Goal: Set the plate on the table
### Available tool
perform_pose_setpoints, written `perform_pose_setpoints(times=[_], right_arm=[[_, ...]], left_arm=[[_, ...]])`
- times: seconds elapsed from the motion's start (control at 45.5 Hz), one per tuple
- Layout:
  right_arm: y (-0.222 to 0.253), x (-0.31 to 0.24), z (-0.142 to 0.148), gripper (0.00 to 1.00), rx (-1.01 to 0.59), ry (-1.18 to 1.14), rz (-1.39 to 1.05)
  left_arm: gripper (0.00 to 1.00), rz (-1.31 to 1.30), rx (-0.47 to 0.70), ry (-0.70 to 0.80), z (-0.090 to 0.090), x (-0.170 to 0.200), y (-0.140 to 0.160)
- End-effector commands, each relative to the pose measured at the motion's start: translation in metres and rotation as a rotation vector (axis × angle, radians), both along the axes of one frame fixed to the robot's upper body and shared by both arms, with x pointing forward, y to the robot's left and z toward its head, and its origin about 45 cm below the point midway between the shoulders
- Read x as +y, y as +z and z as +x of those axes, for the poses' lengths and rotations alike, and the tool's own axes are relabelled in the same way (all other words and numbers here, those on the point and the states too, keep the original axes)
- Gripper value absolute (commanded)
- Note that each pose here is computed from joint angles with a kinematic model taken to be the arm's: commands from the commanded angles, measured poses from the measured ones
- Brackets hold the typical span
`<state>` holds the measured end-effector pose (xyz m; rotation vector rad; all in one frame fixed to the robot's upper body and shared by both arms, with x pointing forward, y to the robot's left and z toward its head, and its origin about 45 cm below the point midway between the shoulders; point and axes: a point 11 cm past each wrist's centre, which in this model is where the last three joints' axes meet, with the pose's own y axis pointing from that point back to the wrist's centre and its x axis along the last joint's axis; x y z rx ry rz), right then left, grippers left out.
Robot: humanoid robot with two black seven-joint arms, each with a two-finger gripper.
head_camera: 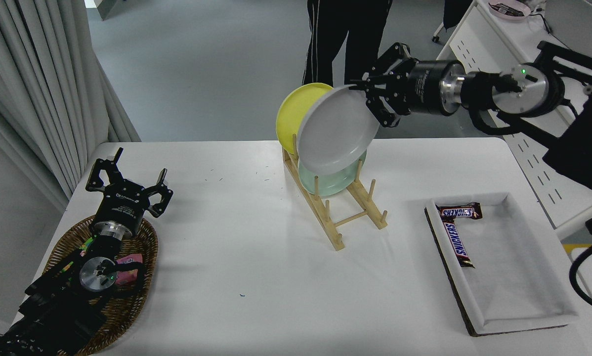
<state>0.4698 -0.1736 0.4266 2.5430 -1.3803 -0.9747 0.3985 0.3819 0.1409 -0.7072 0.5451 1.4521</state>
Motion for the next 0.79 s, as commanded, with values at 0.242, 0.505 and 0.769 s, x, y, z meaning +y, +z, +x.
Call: perform_pose_setpoints(times=[0.242,0.505,0.769], right_arm=[[0.058,0.023,-0.017,0.00,0.105,-0.046,0.172],[0.026,0.042,-0.045,0.00,0.275,-0.040,0.157],[-0.030,0.038,-0.075,0.00,0.467,-0.059,0.128]], left_arm=[[1.00,0.000,0.000,0.000,0.000,0.000,0.000],[1.00,0.000,0.000,0.000,0.000,0.000,0.000],[1.00,0.000,0.001,-0.001,0.000,0.000,0.000]])
